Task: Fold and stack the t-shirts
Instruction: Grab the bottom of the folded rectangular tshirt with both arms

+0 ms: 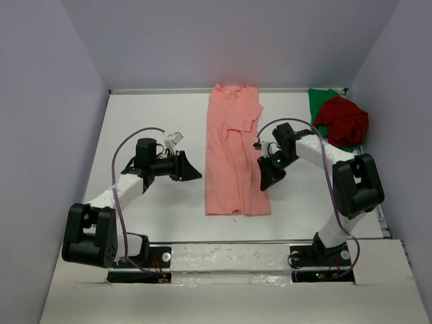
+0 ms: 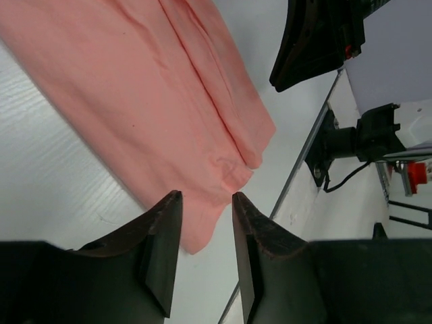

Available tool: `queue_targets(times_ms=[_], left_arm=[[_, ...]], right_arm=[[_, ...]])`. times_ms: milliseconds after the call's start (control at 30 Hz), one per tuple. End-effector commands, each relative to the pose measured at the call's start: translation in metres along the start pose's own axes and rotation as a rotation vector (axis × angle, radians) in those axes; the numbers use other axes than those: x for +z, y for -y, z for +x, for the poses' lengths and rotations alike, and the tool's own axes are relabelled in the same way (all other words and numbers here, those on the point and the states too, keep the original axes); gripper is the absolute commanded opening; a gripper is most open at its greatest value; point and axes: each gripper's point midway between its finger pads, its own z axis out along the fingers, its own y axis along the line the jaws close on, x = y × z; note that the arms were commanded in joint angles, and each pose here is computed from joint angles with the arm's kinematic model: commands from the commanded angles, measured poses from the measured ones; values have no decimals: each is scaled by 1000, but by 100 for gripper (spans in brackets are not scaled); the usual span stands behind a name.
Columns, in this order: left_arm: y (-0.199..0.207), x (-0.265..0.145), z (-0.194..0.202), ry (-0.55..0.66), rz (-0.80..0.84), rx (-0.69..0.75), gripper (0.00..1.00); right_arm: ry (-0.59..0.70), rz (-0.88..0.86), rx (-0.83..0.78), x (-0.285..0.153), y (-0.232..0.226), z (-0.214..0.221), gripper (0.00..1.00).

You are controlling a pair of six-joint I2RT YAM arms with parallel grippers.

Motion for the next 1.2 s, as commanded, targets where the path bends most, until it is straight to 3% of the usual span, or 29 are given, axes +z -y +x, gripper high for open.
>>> queue_targets(times_ms=[0,33,100,200,300,633,667,700,733,867,1000,1067,1167], left_arm=[[26,-4,14,14,138,-17,42],[30,-6,18,17,161,-18,42],[34,-11,26,48,155,-1,48],[43,-15,29,89,153,41,71],[43,-12,29,84,147,6,73],[27,-8,16,132,62,75,40],[24,-8,12,137,47,134,39],[24,-8,6,129,38,176,37],[21,-7,2,130,21,211,35],[12,-6,-31,117,-64,323,25],[6,3,-69,61,-100,400,5],[-3,14,-74,3,-95,408,0],[-17,33,-63,-102,-93,403,0]], right_arm=[[20,-39,-24,-11,-13,-5,24],[23,-42,-26,-12,-14,-4,25],[33,-54,-36,-14,-18,-3,42],[50,-66,-49,-16,-23,-2,49],[49,-88,-41,-13,-25,2,43],[110,27,-78,-19,-11,-3,42],[98,31,-73,-16,-8,-4,35],[101,50,-78,-18,-4,-10,12],[95,60,-74,-17,-1,-13,0],[35,28,-56,-11,3,-26,0],[28,11,-70,-10,5,-44,0],[29,26,-82,-9,11,-54,0],[48,55,-105,-10,18,-71,0]])
